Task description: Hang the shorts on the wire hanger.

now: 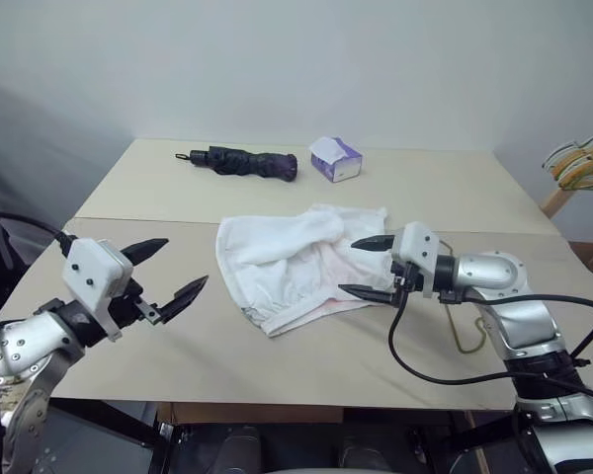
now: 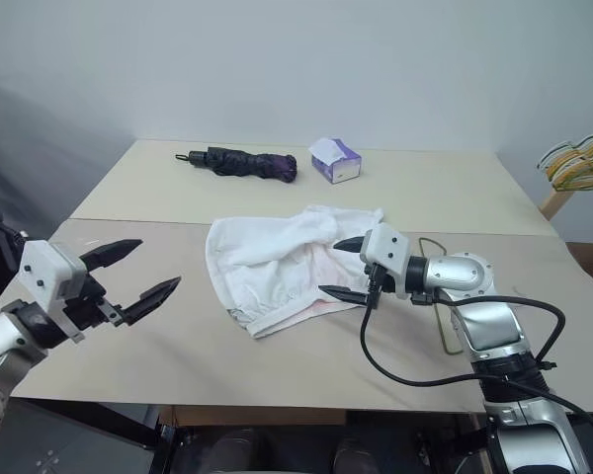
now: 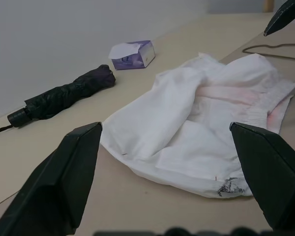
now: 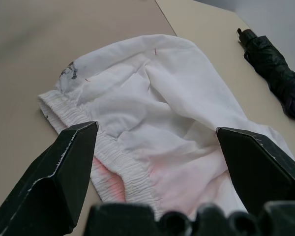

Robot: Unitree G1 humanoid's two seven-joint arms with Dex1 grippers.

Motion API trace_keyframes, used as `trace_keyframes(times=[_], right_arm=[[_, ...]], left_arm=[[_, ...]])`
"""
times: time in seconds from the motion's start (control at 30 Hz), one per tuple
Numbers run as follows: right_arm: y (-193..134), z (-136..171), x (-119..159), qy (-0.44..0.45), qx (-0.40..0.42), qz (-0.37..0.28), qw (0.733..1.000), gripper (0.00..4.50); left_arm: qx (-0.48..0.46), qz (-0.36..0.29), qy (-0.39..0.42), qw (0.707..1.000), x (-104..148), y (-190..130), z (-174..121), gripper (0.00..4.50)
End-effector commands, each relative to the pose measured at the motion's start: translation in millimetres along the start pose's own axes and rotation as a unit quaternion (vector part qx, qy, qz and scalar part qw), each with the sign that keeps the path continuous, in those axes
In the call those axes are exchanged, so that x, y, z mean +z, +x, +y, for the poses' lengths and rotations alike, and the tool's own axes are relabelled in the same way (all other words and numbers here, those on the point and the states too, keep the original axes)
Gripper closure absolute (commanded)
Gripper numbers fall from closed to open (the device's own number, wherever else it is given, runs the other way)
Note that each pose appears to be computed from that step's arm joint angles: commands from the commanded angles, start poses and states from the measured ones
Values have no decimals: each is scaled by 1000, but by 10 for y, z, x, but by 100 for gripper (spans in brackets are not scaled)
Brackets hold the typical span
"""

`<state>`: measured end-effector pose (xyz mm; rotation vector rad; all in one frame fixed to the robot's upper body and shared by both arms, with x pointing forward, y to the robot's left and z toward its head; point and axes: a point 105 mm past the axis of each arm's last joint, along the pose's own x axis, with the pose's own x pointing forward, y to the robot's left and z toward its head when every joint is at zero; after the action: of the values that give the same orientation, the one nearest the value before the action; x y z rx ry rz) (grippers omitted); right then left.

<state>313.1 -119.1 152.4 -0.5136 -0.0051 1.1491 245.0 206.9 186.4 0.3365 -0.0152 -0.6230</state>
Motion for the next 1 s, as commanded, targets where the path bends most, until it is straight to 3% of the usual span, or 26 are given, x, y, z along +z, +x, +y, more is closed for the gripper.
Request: trace_keyframes(times=[0.03, 0.3, 0.47, 0.87, 1.0], right_arm=[[-39, -33, 152, -30, -11, -20, 999, 4], [24, 31, 183, -34, 7, -25, 999, 4], [119, 201, 150, -83, 52, 3, 995, 4], [642, 512, -165, -237, 177, 116, 948, 4], [860, 544, -294, -287, 163, 153, 932, 4]], left_arm=[[-10, -19, 19, 1000, 100, 14, 0, 0], [-23, -7, 18, 1000, 70, -19, -46, 0], [-42, -2, 12, 999, 52, -82, -99, 0], [-73, 1, 15, 997, 22, -65, -121, 0], [-79, -1, 17, 997, 36, -33, -128, 0]])
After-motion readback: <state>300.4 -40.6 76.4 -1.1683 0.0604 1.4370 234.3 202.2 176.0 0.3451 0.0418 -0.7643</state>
